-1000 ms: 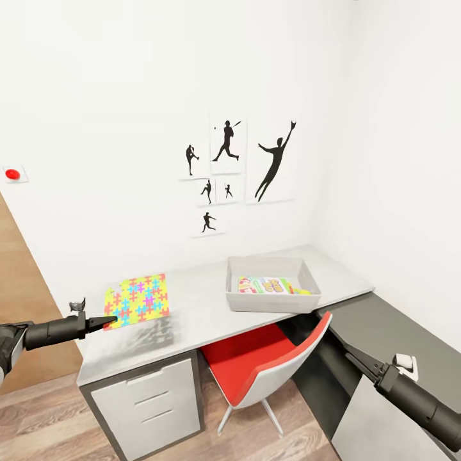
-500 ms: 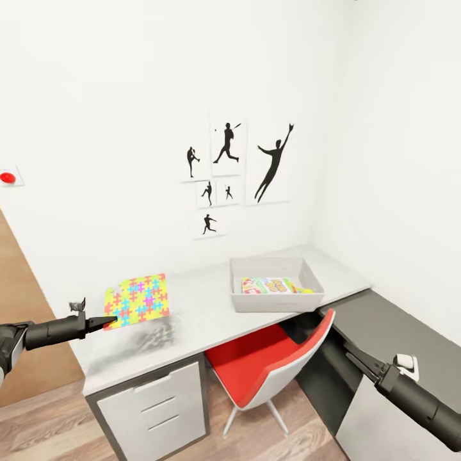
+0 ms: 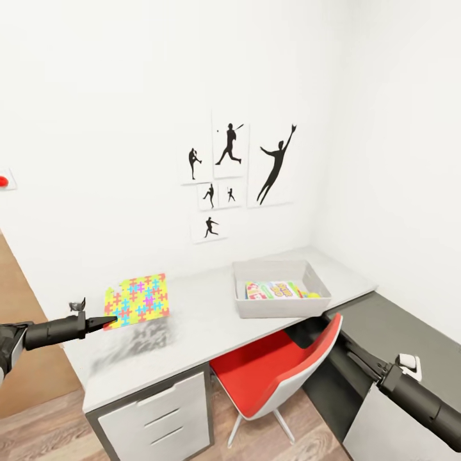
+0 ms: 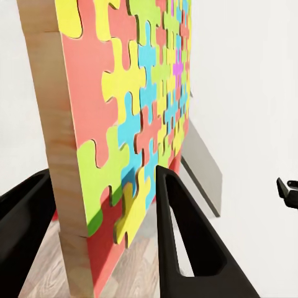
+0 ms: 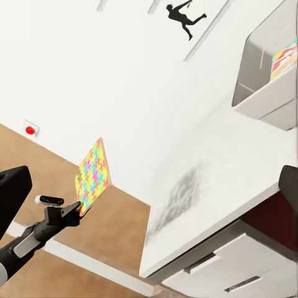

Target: Put all the toys in the child's room - the three board games (two on the bed and one on the table), the two jigsaw puzzles on the table, and the tennis ball on the table - inside the toy box on the table in the child's room.

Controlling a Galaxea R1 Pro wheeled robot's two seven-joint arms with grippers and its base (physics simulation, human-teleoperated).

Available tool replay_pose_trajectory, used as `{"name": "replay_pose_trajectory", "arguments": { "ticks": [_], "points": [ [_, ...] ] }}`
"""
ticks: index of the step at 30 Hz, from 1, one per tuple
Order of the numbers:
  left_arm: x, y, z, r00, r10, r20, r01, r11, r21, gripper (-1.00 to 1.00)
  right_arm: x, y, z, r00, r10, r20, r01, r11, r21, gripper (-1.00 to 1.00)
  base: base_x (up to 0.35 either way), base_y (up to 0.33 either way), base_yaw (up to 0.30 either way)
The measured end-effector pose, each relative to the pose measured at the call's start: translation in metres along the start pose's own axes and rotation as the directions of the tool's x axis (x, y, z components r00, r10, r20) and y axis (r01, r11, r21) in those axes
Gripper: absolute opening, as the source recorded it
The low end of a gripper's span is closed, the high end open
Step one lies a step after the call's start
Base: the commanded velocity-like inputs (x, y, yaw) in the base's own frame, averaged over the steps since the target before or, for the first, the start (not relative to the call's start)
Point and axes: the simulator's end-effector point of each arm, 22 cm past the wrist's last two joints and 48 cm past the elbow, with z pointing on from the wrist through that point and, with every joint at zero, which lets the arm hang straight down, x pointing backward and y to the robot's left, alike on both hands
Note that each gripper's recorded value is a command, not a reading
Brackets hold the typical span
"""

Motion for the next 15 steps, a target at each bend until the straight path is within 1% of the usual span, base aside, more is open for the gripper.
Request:
{"name": "replay_pose_trajectory", "arguments": {
  "ticks": [15],
  "points": [
    [-0.0041, -0.0080, -0.0029, 1.000, 0.015, 0.008, -0.015, 1.000, 0.006, -1.00, -0.0028, 0.0059, -0.0016, 1.000, -0.010, 0.007, 0.010, 1.000, -0.009, 1.00, 0.004, 0.001, -0.207]
  ]
}}
